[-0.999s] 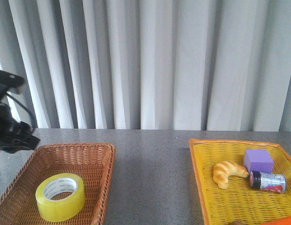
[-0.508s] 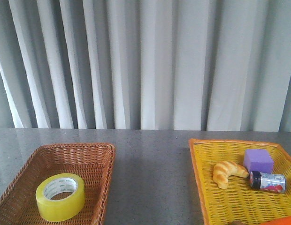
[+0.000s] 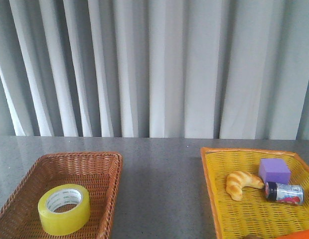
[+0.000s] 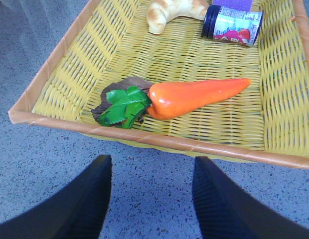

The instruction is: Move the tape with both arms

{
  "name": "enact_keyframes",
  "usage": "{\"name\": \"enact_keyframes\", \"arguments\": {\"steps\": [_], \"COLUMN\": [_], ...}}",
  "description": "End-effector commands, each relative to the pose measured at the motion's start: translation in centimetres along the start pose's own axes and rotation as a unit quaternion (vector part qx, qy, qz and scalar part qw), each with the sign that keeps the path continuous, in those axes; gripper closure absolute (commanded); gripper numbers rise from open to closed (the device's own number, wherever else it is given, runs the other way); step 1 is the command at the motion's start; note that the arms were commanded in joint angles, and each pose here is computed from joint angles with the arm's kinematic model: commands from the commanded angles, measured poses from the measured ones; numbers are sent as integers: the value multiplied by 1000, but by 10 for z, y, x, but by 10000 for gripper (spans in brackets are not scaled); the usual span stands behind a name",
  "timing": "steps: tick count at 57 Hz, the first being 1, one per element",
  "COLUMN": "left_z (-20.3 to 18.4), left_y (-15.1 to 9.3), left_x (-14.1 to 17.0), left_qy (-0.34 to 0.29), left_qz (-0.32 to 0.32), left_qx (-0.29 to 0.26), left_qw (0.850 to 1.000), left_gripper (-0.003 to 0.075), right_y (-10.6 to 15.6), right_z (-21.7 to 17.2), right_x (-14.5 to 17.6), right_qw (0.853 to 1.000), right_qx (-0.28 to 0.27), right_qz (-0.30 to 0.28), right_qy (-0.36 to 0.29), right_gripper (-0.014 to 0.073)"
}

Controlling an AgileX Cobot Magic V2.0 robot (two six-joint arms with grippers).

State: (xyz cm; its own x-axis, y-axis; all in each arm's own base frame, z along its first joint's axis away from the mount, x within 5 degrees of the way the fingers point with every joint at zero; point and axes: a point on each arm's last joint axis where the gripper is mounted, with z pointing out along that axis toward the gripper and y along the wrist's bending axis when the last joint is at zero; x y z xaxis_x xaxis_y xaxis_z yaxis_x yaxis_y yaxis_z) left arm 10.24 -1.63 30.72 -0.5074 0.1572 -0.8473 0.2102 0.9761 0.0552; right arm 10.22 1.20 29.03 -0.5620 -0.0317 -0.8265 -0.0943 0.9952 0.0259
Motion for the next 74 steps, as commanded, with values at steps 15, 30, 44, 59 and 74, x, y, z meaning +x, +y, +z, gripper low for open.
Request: {"name": "enact_keyframes", "arguments": {"steps": [15, 30, 44, 59, 74], "left_z": [3, 3, 3, 3, 3], "left_y": [1, 1, 1, 1, 1], "left_x": [-6, -7, -7, -7, -6], "left_qy": [-60, -63, -63, -63, -61], "left_qz": [-13, -13, -13, -13, -12], "left_qx": [-7, -8, -8, -8, -8], "left_qw": [998, 998, 998, 998, 998], "left_gripper": [692, 727, 727, 727, 727], "right_y": [-1, -1, -1, -1, -1], "right_z": [-4, -4, -4, -4, -4], "right_x": [-13, -13, -13, -13, -13], "right_qw": [999, 999, 999, 999, 999], "right_qx": [4, 4, 4, 4, 3], "right_qz": [-3, -3, -3, -3, -3], "right_qy": [-45, -45, -45, -43, -43], "right_gripper": [281, 503, 603, 603, 602]}}
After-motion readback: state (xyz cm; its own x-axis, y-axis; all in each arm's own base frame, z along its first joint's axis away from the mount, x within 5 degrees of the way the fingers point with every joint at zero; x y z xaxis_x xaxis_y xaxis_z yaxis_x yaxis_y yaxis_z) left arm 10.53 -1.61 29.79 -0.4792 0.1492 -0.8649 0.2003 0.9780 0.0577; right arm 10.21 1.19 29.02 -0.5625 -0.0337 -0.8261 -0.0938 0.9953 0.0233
